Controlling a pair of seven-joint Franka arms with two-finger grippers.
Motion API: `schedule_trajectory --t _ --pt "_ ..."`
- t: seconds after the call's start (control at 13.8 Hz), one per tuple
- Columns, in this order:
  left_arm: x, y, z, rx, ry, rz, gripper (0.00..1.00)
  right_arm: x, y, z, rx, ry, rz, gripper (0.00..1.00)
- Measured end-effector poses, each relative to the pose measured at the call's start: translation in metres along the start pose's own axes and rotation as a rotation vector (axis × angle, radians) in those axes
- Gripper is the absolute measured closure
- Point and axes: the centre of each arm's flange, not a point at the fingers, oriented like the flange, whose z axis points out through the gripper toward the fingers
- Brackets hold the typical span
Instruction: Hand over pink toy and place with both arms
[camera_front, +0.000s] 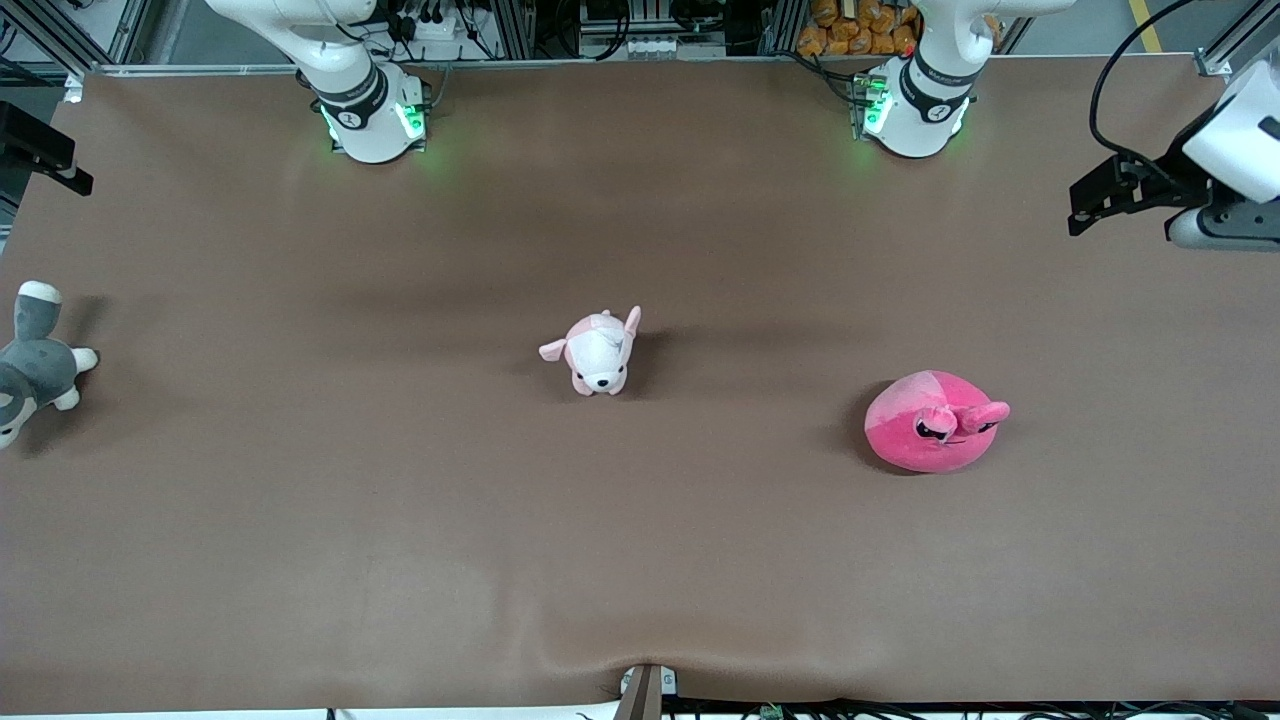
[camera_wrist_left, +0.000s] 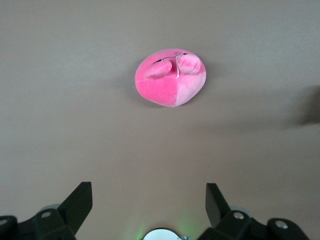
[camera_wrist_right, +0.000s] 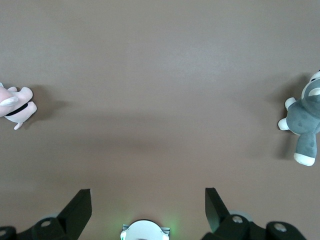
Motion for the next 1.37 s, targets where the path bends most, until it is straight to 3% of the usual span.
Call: schedule_trajectory --t 0.43,0.87,1.37 --pt "0.014 0.024 0.004 0.033 0.005 -0.117 0.00 0.000 0.001 0.000 0.000 -0.002 0.001 0.00" --pt "0.016 0.084 0.014 0.046 -0.007 -0.095 0.00 0.001 0.001 0.001 0.001 -0.002 0.003 0.00" --pt "0.007 0.134 0.015 0.086 0.011 -0.162 0.00 0.003 0.004 0.004 0.002 -0.009 0.009 0.00"
